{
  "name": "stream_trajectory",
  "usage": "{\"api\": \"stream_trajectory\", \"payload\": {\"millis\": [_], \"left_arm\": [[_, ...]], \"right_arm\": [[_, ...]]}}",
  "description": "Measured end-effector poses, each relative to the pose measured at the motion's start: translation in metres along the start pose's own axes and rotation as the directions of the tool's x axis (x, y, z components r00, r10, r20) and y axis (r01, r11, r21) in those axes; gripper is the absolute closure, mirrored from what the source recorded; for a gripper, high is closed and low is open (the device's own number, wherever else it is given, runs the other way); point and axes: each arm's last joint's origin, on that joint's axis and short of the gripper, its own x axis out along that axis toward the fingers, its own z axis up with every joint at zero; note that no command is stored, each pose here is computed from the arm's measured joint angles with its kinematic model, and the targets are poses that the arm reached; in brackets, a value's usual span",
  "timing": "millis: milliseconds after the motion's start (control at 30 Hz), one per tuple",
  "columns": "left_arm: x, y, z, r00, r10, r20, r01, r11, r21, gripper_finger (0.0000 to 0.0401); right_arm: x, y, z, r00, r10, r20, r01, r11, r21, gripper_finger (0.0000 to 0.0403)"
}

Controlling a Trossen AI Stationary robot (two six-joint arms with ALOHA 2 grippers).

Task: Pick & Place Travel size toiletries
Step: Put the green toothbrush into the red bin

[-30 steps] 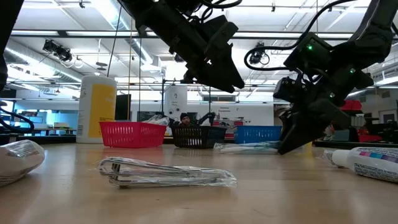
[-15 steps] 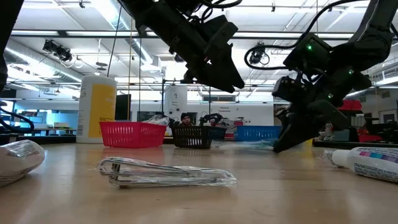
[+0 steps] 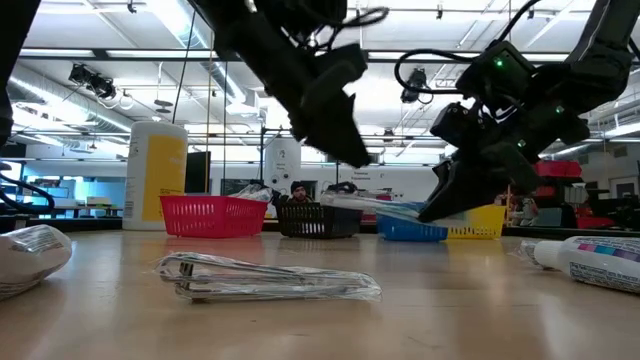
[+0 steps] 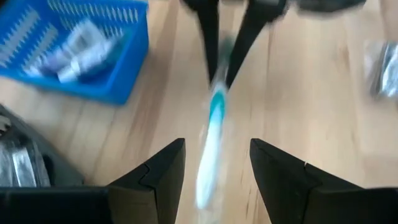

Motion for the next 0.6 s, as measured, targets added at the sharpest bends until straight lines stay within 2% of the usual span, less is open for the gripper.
{"api": "stream_trajectory", "payload": {"millis": [100,200,400,600], "left_arm": [[0.001,0.008,-0.003,0.999,-0.015,-0.039,0.014,1.0,-0.016,0.0212],[0.002,0.011,-0.002,0.999,-0.023,-0.032,0.024,1.0,0.015,0.0212],[0.003,0.015,-0.002,0.992,-0.114,-0.048,0.114,0.994,0.002,0.0212],[0.003,0.015,-0.003,0.992,-0.115,-0.059,0.116,0.993,0.001,0.0212]], "right_arm": [[0.0,0.001,0.002,1.0,0.002,0.022,-0.002,1.0,-0.004,0.0352],[0.0,0.001,0.003,1.0,0.003,0.026,-0.003,1.0,-0.005,0.0352],[0.0,0.001,0.007,0.997,-0.002,0.071,0.003,1.0,-0.006,0.0352],[-0.001,0.0,0.013,0.991,-0.008,0.135,0.009,1.0,-0.008,0.0352]]}}
